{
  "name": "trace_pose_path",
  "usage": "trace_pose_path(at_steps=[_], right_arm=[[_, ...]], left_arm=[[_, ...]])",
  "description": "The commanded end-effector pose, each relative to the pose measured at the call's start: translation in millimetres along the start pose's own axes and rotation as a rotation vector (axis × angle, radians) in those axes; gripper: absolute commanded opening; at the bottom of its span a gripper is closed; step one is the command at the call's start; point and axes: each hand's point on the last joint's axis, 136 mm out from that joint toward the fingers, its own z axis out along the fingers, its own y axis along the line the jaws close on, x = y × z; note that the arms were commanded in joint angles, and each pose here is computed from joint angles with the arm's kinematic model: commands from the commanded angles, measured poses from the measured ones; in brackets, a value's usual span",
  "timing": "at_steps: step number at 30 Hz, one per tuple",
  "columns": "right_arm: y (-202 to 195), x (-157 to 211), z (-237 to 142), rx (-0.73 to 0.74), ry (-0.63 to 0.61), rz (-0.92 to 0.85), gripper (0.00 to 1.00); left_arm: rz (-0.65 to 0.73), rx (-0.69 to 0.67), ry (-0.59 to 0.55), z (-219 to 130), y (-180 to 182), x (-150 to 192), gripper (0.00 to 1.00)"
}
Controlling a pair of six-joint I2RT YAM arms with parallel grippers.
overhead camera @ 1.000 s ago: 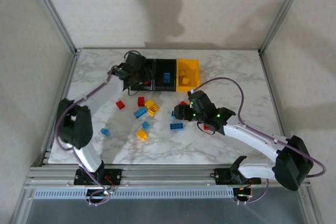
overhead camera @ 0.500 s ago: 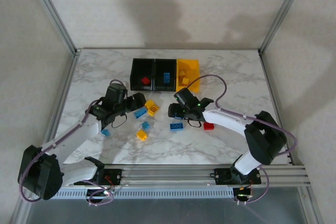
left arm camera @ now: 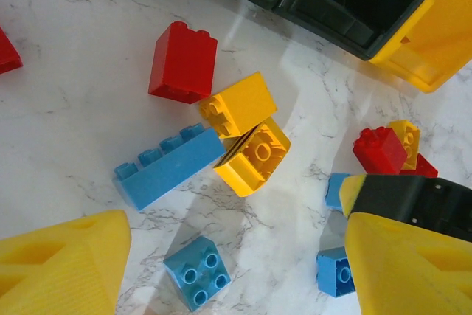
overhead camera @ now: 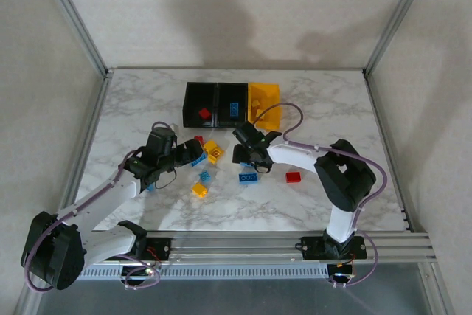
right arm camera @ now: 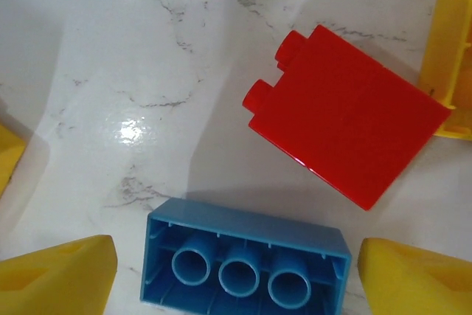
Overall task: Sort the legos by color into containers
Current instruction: Pick up the lego from the center of the table.
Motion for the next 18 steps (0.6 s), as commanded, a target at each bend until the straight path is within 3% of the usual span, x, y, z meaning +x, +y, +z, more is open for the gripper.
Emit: trace_pose_path(at_steps=[1, 10, 18], right_arm=[[-5.5, -3.3, 5.8, 0.044, -0.003, 0.014, 0.82], [-2.9, -5.4, 2.8, 0.044, -0.011, -0.01, 0.58], [19.0, -25.7, -47.6, -0.042, -0.085, -0.045, 0.56]], left_arm=[[-0.01, 0.029, 0.003, 0.9, -5.2, 2.3, 0.76], [-0.029, 0.028, 0.009, 2.6, -1.5, 6.9, 0.76], [-0.059, 0.061, -0.021, -1.8, -9.8, -1.0, 0.76]])
